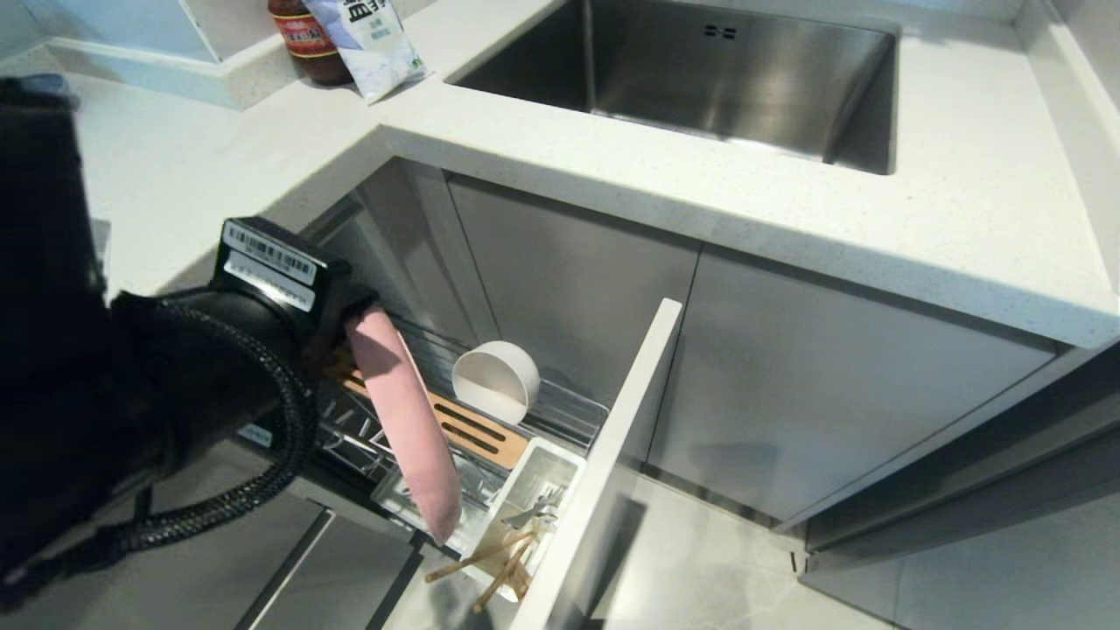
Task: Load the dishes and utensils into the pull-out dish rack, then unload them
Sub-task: Pick up the plate and place it in the cupboard
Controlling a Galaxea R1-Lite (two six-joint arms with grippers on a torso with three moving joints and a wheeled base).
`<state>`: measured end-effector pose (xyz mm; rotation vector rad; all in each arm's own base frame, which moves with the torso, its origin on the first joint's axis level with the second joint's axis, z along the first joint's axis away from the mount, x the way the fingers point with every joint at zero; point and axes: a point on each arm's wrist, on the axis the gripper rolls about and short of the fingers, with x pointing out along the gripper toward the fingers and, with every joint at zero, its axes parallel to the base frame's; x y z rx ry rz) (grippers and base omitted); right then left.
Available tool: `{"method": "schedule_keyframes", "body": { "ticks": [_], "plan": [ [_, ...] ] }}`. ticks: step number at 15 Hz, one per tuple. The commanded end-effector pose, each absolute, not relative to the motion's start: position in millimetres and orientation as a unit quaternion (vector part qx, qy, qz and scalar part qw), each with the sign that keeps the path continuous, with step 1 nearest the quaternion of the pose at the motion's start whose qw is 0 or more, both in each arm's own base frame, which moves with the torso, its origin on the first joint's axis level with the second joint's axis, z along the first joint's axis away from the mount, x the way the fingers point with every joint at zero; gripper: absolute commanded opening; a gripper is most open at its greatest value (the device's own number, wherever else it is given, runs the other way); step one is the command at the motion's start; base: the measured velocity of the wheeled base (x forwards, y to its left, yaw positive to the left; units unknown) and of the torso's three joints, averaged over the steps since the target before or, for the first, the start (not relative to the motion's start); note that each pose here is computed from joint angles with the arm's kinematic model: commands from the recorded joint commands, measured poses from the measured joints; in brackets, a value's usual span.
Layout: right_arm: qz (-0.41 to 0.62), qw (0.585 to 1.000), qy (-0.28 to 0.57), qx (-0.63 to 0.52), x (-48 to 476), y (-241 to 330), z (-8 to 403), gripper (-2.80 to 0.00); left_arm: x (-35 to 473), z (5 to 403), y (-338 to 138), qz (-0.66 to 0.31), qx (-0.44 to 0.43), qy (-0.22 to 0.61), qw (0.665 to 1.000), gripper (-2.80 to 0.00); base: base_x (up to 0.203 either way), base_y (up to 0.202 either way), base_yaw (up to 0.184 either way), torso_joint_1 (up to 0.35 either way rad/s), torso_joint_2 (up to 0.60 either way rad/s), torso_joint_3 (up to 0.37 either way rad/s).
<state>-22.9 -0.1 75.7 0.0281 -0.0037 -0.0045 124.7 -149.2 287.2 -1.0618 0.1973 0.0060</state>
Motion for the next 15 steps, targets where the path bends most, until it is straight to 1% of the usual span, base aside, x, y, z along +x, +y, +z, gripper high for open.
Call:
{"method": "schedule_keyframes", "body": {
  "ticks": [1, 4, 7, 9, 12, 15],
  "plan": [
    [-0.002, 1.000, -0.003, 0.014, -23, 0, 76, -2.80, 128, 272, -151, 0.032, -0.513, 0.096, 0.852, -2.80, 0.000, 0.000, 0.000, 0.000, 0.00, 0.000],
    [-0.002, 1.000, -0.002, 0.015, -23, 0, 75, -2.80, 132, 257, -147, 0.062, -0.525, 0.091, 0.844, -2.80, 0.000, 0.000, 0.000, 0.000, 0.00, 0.000],
    [-0.002, 1.000, -0.002, 0.014, -23, 0, 75, -2.80, 147, 249, -142, 0.089, -0.565, 0.063, 0.818, -2.80, 0.000, 0.000, 0.000, 0.000, 0.00, 0.000],
    [-0.002, 1.000, -0.002, 0.015, -23, 0, 75, -2.80, 163, 242, -145, 0.095, -0.579, 0.052, 0.808, -2.80, 0.000, 0.000, 0.000, 0.000, 0.00, 0.000],
    [-0.002, 1.000, -0.002, 0.014, -23, 0, 75, -2.80, 174, 237, -147, 0.097, -0.596, 0.040, 0.796, -2.80, 0.000, 0.000, 0.000, 0.000, 0.00, 0.000],
    [-0.002, 1.000, -0.002, 0.015, -23, 0, 75, -2.80, 192, 229, -145, 0.108, -0.599, 0.042, 0.792, -2.80, 0.000, 0.000, 0.000, 0.000, 0.00, 0.000]
  ]
}}
